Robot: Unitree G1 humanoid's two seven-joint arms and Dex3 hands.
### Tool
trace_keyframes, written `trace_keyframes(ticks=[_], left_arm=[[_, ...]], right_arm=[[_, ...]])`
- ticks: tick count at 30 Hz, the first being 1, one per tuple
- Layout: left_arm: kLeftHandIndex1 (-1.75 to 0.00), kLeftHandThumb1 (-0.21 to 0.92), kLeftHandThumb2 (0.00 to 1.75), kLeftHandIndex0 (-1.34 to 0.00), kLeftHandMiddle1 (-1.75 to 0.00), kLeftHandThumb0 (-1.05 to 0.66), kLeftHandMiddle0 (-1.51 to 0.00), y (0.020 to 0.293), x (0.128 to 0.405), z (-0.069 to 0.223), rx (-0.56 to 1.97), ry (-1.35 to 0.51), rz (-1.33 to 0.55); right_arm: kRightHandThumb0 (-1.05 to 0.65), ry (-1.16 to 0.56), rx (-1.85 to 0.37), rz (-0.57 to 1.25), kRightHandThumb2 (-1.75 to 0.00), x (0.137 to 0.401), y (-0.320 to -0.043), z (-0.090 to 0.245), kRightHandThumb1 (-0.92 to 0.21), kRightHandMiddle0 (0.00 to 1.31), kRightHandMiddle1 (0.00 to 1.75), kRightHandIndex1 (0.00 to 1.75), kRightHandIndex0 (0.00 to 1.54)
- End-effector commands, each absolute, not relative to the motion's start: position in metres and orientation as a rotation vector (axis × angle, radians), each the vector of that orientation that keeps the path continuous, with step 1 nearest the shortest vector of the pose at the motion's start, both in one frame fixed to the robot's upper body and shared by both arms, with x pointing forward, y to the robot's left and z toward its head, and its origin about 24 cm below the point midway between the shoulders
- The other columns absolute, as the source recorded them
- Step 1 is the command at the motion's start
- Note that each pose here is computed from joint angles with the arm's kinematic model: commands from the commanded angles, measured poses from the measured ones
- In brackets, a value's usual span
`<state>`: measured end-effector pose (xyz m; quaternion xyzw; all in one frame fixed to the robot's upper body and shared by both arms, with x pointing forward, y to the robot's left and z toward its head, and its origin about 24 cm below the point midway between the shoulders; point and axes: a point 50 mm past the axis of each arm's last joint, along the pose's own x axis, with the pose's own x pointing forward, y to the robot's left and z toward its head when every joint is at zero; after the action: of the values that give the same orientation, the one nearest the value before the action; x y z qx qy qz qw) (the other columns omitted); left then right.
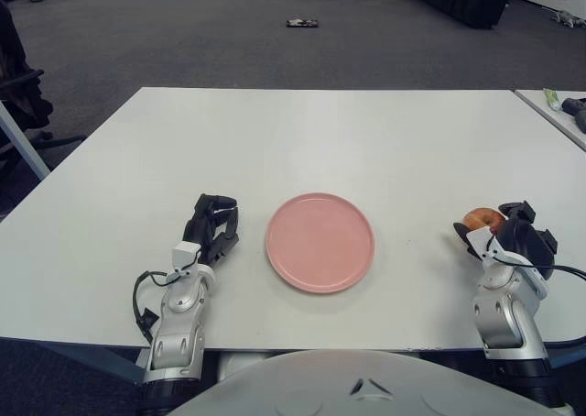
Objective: Put the apple into the plate.
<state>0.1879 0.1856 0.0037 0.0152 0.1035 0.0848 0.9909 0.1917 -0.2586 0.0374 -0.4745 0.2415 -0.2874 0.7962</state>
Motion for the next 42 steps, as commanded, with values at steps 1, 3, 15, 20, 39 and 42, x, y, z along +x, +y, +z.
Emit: trace_keyframes(ticks=[1,3,15,20,39,42], left_arm=[[-1.75,0.92,0.53,-0.19,-1.24,-0.35,-0.44,0.191,0.180,-0.005,0.043,0.266,0.201],[-1.75,0.92,0.53,-0.19,-1.25,-0.35,-0.44,0.191,0.180,-0.005,0.045,0.265,0.203],[-1.75,0.92,0.53,-0.20,-1.29,-0.35,-0.46,0.192,0.180,-0.004,0.038,0.246,0.216],[-1.75,0.92,0.53,-0.20,-1.30,-0.35,-0.46,0.193,0.180,-0.004,0.035,0.243,0.225],[-1.75,0.92,0.53,-0.20,-1.33,-0.35,-0.49,0.195,0.180,-0.004,0.027,0.235,0.244],[-1.75,0.92,0.53,-0.20,-1.34,-0.35,-0.50,0.196,0.181,-0.004,0.025,0.235,0.246]], right_arm=[[-0.84,0.498,-1.050,-0.636,-0.78,0.193,-0.259,0.039,-0.63,0.00,1.66,1.45,0.11],[-0.82,0.493,-1.059,-0.645,-0.81,0.192,-0.260,0.039,-0.60,0.02,1.68,1.47,0.12],[-0.51,0.390,-1.094,-0.812,-1.14,0.189,-0.262,0.048,-0.41,0.45,1.74,1.73,0.24],[-0.49,0.322,-1.097,-0.858,-1.31,0.188,-0.263,0.051,-0.30,0.60,1.75,1.74,0.56],[-0.01,0.021,-0.940,-0.995,-1.69,0.184,-0.266,0.056,0.05,0.67,1.75,1.63,0.91],[0.00,0.007,-0.933,-0.998,-1.70,0.184,-0.266,0.056,0.05,0.67,1.75,1.63,0.92]])
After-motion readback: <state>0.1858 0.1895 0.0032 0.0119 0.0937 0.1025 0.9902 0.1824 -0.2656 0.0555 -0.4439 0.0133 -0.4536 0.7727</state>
